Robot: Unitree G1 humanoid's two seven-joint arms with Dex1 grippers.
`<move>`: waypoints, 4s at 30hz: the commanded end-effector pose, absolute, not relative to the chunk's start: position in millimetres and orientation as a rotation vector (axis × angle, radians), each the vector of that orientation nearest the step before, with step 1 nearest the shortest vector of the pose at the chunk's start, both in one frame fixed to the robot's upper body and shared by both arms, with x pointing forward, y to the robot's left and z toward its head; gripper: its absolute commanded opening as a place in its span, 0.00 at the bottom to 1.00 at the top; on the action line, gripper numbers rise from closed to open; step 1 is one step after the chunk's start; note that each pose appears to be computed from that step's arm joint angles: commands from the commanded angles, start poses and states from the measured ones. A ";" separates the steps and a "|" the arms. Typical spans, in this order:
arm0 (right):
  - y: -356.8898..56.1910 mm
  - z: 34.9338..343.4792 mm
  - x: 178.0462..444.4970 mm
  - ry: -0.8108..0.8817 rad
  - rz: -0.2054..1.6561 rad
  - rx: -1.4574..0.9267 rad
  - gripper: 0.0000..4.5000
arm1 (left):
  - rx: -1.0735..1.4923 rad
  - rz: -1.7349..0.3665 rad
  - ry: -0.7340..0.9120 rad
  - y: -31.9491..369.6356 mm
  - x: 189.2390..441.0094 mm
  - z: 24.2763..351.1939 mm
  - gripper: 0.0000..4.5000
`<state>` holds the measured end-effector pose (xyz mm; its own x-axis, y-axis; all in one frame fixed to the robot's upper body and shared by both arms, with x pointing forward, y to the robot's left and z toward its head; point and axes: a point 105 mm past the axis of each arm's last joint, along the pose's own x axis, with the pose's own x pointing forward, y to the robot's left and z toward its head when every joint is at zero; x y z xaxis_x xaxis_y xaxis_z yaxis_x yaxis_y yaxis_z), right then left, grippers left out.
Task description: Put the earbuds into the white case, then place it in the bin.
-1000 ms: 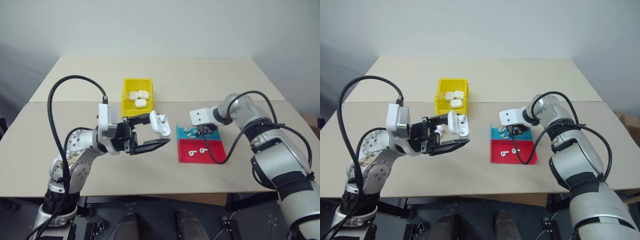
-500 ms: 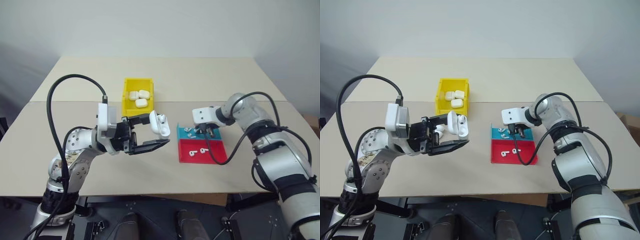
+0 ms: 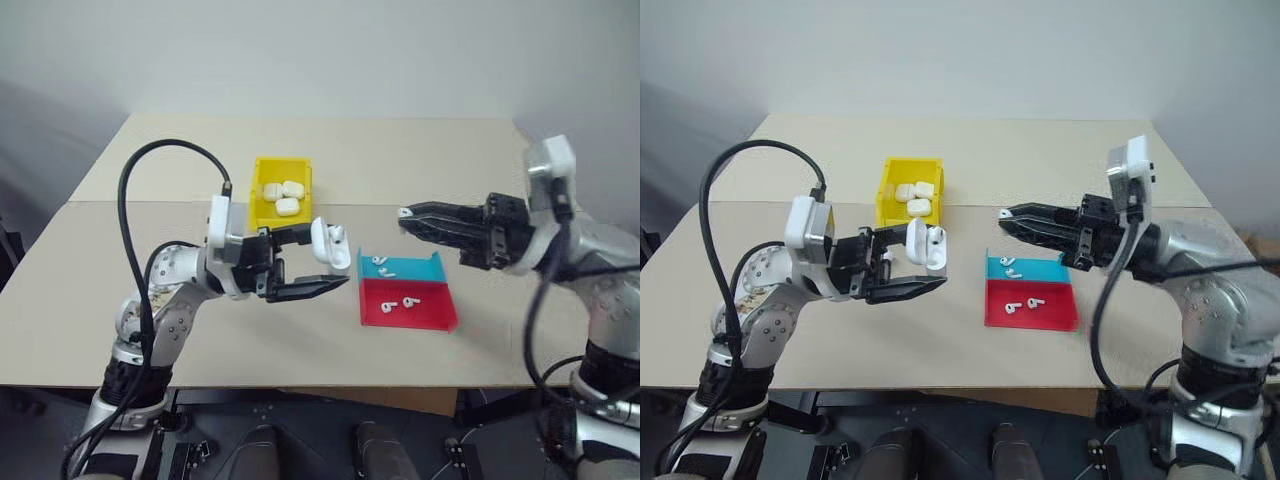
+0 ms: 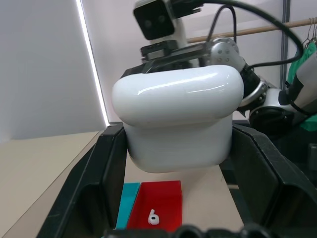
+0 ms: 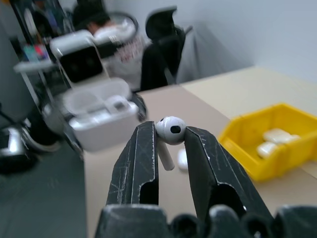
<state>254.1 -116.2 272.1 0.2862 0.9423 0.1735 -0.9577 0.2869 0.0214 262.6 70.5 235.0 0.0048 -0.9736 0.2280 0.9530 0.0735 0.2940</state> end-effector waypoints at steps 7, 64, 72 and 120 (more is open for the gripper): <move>-81.0 283.3 222.4 -0.151 1.337 0.256 0.14 | 0.059 -1.582 -0.479 53.3 260.1 244.6 0.64; -69.4 271.4 271.5 0.049 1.305 -0.925 0.01 | 0.144 -1.479 -0.422 24.5 292.5 217.4 0.64; -85.9 289.3 275.2 -0.048 1.219 -0.836 0.01 | 0.137 -1.438 -0.432 31.8 290.4 219.7 0.64; -118.7 243.9 264.8 -0.088 0.888 -0.243 0.00 | 0.210 -0.534 -0.377 135.3 400.9 261.4 0.99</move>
<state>271.0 -118.4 227.5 0.6445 0.7588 -0.0939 -0.7612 0.6251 -0.1726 419.8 145.6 232.9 0.8727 -0.4346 0.2224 0.3792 0.8904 0.2519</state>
